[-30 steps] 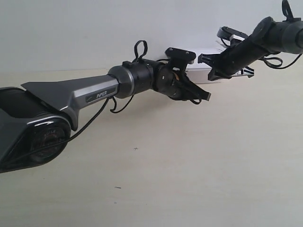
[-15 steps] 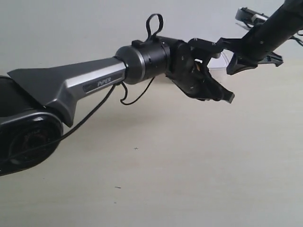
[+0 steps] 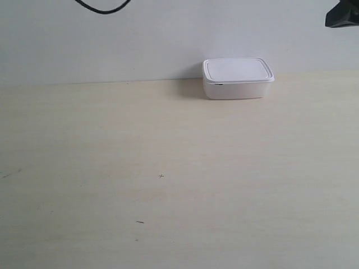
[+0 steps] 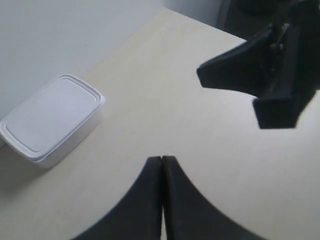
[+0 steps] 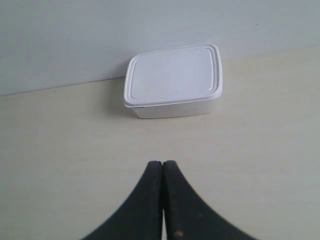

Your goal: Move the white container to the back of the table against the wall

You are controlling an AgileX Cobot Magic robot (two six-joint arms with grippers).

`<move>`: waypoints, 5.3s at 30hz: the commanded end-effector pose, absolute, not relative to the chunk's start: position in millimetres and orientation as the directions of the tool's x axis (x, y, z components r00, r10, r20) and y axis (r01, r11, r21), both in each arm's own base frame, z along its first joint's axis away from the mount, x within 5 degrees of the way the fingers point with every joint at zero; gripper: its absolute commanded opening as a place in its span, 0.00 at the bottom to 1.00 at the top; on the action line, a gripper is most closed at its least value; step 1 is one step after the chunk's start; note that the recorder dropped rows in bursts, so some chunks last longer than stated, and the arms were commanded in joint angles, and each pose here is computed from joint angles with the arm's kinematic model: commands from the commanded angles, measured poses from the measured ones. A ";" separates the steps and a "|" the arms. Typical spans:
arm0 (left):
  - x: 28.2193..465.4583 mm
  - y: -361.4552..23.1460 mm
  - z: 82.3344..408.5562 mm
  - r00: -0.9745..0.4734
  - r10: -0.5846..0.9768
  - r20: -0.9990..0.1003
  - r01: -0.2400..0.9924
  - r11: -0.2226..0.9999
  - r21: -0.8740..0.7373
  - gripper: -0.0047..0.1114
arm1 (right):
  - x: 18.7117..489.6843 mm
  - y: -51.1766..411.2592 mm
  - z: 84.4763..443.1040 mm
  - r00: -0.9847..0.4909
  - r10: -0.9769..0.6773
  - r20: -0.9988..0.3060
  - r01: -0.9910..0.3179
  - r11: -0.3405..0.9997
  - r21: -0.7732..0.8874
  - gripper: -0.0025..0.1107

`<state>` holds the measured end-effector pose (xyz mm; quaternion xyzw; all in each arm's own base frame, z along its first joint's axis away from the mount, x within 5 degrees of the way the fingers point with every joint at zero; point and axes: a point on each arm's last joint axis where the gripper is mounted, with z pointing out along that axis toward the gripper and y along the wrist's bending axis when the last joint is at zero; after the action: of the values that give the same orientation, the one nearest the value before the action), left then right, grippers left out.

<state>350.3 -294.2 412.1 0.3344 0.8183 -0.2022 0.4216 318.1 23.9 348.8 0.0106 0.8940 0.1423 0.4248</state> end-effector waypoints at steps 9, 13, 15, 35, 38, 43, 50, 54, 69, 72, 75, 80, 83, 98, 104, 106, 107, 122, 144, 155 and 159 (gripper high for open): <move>188.9 -160.3 455.9 -0.265 0.275 -0.924 0.618 0.785 0.057 0.04 | 277.7 27.6 381.6 -0.609 0.066 -0.791 -0.192 0.955 0.227 0.02; 134.7 -84.9 448.5 -0.205 0.134 -0.969 0.436 0.899 0.032 0.04 | 250.7 32.2 395.2 -0.544 0.024 -0.839 -0.275 0.939 0.205 0.02; 117.4 -66.1 438.7 -0.178 0.110 -0.978 0.406 0.913 0.029 0.04 | 236.5 37.4 392.4 -0.515 0.000 -0.857 -0.342 0.917 0.206 0.02; 80.4 -30.0 335.9 0.138 0.347 -0.928 0.343 0.862 0.374 0.04 | 95.3 27.5 299.8 -0.220 0.027 -0.975 -0.287 0.953 0.092 0.02; 89.0 -38.9 325.4 0.132 0.390 -0.911 0.360 0.838 0.410 0.04 | 100.5 24.3 299.9 -0.208 0.037 -0.977 -0.252 0.963 0.091 0.02; 93.6 -46.9 321.3 0.055 0.258 -0.965 0.415 0.873 0.257 0.04 | 101.4 24.8 298.7 -0.221 0.036 -0.975 -0.257 0.962 0.094 0.02; 90.2 -53.9 324.9 -0.042 -0.034 -0.999 0.490 0.870 -0.051 0.04 | 101.5 24.7 298.8 -0.219 0.036 -0.975 -0.256 0.962 0.093 0.02; 92.0 -50.6 323.2 -0.051 -0.015 -0.999 0.453 0.891 -0.036 0.04 | 101.0 25.6 298.0 -0.231 0.042 -0.972 -0.263 0.959 0.104 0.02; 94.0 -45.8 319.7 -0.095 -0.025 -0.995 0.398 0.915 -0.061 0.04 | 99.7 26.3 298.0 -0.233 0.040 -0.972 -0.271 0.957 0.104 0.02; 94.0 -45.9 319.7 -0.095 -0.025 -0.995 0.399 0.915 -0.061 0.04 | 99.6 26.4 297.8 -0.235 0.039 -0.971 -0.272 0.957 0.105 0.02; 94.3 -47.6 309.0 -0.112 -0.002 -0.994 0.409 0.911 -0.048 0.04 | 99.6 26.4 297.8 -0.235 0.039 -0.971 -0.272 0.957 0.105 0.02; 92.3 -50.4 285.2 -0.338 -0.191 -0.922 0.357 0.880 -0.313 0.04 | 95.0 26.1 300.3 -0.207 0.032 -0.978 -0.273 0.958 0.089 0.02; 92.7 -50.1 280.0 -0.445 -0.330 -0.833 0.259 0.843 -0.472 0.04 | 83.8 25.9 306.1 -0.144 0.033 -0.989 -0.276 0.958 0.072 0.02; 135.3 -32.9 299.7 -0.357 -0.782 -0.510 -0.145 0.586 -0.797 0.04 | 52.0 3.1 307.6 -0.085 -0.374 -0.924 0.029 0.926 -0.377 0.02; 131.7 -22.4 284.3 -0.291 -0.846 -0.448 -0.198 0.511 -0.837 0.04 | 51.8 1.3 306.9 -0.101 -0.415 -0.904 0.040 0.906 -0.421 0.02; 126.7 -17.7 279.7 -0.264 -0.854 -0.448 -0.209 0.504 -0.838 0.04 | 51.8 1.4 306.9 -0.101 -0.414 -0.905 0.039 0.907 -0.419 0.02; 123.9 -14.9 277.7 -0.245 -0.859 -0.449 -0.214 0.500 -0.839 0.04 | 51.8 1.4 306.9 -0.101 -0.414 -0.905 0.039 0.907 -0.419 0.02; 96.1 22.0 274.0 0.100 -0.883 -0.458 -0.290 0.415 -0.863 0.04 | 51.8 1.4 306.9 -0.101 -0.414 -0.905 0.039 0.907 -0.419 0.02; 69.3 12.3 187.7 -0.232 -0.115 -0.966 -0.201 0.977 -0.068 0.04 | 51.8 1.5 307.0 -0.100 -0.412 -0.906 0.039 0.908 -0.417 0.02; 69.2 12.2 187.3 -0.237 -0.114 -0.965 -0.200 0.978 -0.066 0.04 | 52.6 1.6 296.0 -0.088 -0.378 -0.922 0.044 0.923 -0.382 0.02; 69.2 12.2 187.4 -0.235 -0.114 -0.965 -0.200 0.978 -0.066 0.04 | 59.6 -2.7 275.3 0.016 -0.156 -0.988 0.108 0.982 -0.154 0.02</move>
<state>69.6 12.1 186.7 -0.0993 0.7901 0.0345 0.6040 56.3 1.9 286.7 -0.0846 0.7166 -0.1224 0.6814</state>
